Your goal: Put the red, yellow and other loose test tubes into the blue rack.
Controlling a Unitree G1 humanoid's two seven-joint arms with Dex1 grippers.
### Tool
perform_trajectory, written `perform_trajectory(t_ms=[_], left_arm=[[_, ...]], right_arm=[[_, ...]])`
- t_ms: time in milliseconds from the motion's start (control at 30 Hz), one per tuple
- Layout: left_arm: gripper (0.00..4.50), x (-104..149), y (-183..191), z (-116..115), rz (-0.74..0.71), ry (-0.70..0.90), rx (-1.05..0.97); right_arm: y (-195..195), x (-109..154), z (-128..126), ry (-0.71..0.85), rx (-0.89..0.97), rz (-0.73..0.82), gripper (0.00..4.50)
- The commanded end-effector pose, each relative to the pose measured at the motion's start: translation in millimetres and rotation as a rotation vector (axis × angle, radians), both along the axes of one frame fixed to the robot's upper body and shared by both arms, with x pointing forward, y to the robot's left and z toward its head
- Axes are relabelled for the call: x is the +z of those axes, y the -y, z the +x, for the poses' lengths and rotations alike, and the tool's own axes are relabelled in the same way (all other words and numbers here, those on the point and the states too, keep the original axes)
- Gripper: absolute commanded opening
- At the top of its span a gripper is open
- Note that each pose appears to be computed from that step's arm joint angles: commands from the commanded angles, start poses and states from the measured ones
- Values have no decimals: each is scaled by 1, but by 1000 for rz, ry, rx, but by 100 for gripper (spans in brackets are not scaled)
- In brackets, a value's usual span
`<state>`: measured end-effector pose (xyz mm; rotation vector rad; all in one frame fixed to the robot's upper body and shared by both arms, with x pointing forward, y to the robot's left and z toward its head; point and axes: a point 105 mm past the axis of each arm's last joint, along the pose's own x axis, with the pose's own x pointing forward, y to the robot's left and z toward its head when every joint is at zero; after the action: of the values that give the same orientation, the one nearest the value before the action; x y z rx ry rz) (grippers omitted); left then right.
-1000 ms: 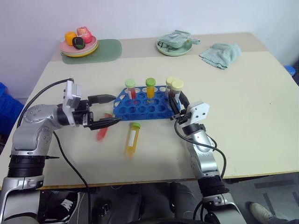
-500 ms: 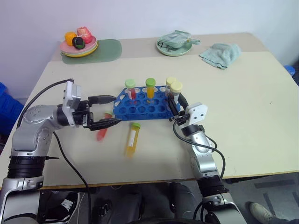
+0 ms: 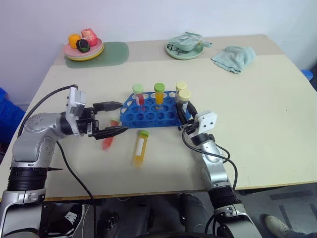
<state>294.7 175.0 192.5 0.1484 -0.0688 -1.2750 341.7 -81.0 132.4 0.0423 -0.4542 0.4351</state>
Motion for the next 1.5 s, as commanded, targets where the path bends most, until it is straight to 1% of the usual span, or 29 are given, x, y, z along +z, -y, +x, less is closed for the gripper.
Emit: perform_trajectory(t_ms=[33,67,100,133,233,300,367,467,567,767,833,900,967,1067,1100,1167,1200,1233,1300,1367,1500], left_arm=[[450,12,-3,-3,0,52,4],[450,12,-3,-3,0,52,4],[450,12,-2,-4,-1,52,4],[450,11,-2,-4,-2,51,3],[450,9,0,-5,-6,29,-5],[450,6,1,-8,3,-1,-21],[450,3,0,-12,4,-42,-32],[450,2,-1,-16,8,-74,-27],[450,1,-2,-21,7,-131,-22],[450,0,3,-29,16,-80,-14],[450,-1,3,-32,14,-98,2],[450,-5,3,-33,38,-125,51],[450,-8,4,-35,38,-229,108],[450,-11,11,-36,47,-289,218],[450,-11,13,-35,59,-271,264],[450,-13,18,-34,50,-328,341],[450,-11,24,-33,35,-317,369],[450,-11,29,-35,20,-338,383],[450,-11,36,-38,40,-335,426],[450,-15,40,-40,43,-371,472],[450,-27,35,-38,157,-354,607]], right_arm=[[-1,11,-3,39,14,15,317],[0,11,-3,40,13,14,361],[1,11,-3,41,15,14,416],[2,12,-4,44,15,14,446],[8,19,-7,55,17,16,446],[11,25,-12,65,50,6,446],[11,29,-20,64,125,-32,446],[29,38,-29,51,156,-53,446],[48,48,-40,46,188,-120,446],[74,71,-56,16,268,-211,446],[79,79,-59,19,272,-242,446],[81,87,-65,-2,309,-255,446],[79,98,-73,-18,363,-280,446],[75,109,-87,-71,485,-311,446],[74,113,-91,-88,525,-317,446],[72,119,-96,-102,588,-341,446],[70,121,-97,-107,616,-350,446],[68,122,-98,-106,629,-359,446],[66,122,-96,-92,637,-366,446],[63,122,-92,-83,635,-360,446],[56,124,-88,-62,638,-345,446]])
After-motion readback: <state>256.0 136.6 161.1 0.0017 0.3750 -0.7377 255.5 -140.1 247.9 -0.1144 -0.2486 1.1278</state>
